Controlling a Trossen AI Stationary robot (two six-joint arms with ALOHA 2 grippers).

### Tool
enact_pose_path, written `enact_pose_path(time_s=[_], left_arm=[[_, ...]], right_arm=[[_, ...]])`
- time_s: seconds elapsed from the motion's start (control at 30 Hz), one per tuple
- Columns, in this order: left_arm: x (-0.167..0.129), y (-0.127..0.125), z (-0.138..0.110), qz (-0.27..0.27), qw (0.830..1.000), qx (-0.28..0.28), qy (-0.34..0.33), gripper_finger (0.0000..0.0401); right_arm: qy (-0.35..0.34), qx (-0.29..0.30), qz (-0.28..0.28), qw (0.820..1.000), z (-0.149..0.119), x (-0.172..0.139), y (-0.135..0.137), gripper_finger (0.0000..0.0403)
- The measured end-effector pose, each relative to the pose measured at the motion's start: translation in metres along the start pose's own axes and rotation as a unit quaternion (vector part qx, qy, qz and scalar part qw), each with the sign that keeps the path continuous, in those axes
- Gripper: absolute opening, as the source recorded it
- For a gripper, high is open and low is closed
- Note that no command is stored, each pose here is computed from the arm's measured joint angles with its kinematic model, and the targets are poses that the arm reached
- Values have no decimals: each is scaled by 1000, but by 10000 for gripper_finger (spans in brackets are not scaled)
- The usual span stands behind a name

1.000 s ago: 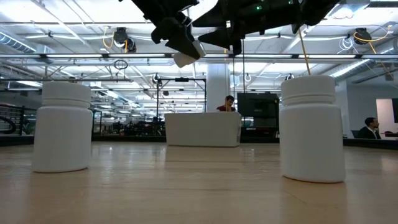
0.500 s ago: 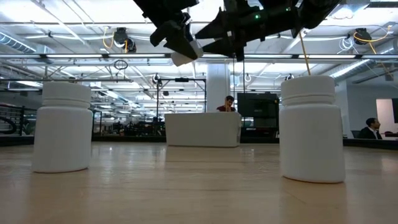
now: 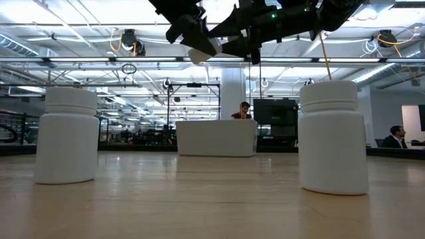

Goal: Pick and place pill bottles into a basket
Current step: Put the white pill bottle into the gray bin

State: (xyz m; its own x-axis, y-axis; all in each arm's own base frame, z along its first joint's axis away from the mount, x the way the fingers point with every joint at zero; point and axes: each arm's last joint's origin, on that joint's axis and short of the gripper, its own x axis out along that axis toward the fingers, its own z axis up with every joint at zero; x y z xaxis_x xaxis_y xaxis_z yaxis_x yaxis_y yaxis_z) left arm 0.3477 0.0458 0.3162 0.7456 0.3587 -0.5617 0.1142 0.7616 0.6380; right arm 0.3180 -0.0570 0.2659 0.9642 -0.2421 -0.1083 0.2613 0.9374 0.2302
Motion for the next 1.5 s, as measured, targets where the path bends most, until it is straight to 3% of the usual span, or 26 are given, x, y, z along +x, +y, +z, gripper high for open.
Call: enact_pose_path(time_s=[0.17,0.37,0.97,1.27,1.5], left_arm=[[-1,0,5,12,1000,10,-13,164],[-1,0,6,23,999,16,-15,161],[-2,1,8,55,998,-2,-3,160],[-4,-2,11,52,997,-59,-13,298],[-4,-2,11,51,996,-68,-14,330]], right_arm=[[-5,7,6,1000,1,0,1,237],[-6,18,11,1000,2,0,1,198],[-17,-25,38,999,5,0,2,197],[-20,-54,36,998,5,0,2,169],[-18,-54,33,998,6,0,-3,169]])
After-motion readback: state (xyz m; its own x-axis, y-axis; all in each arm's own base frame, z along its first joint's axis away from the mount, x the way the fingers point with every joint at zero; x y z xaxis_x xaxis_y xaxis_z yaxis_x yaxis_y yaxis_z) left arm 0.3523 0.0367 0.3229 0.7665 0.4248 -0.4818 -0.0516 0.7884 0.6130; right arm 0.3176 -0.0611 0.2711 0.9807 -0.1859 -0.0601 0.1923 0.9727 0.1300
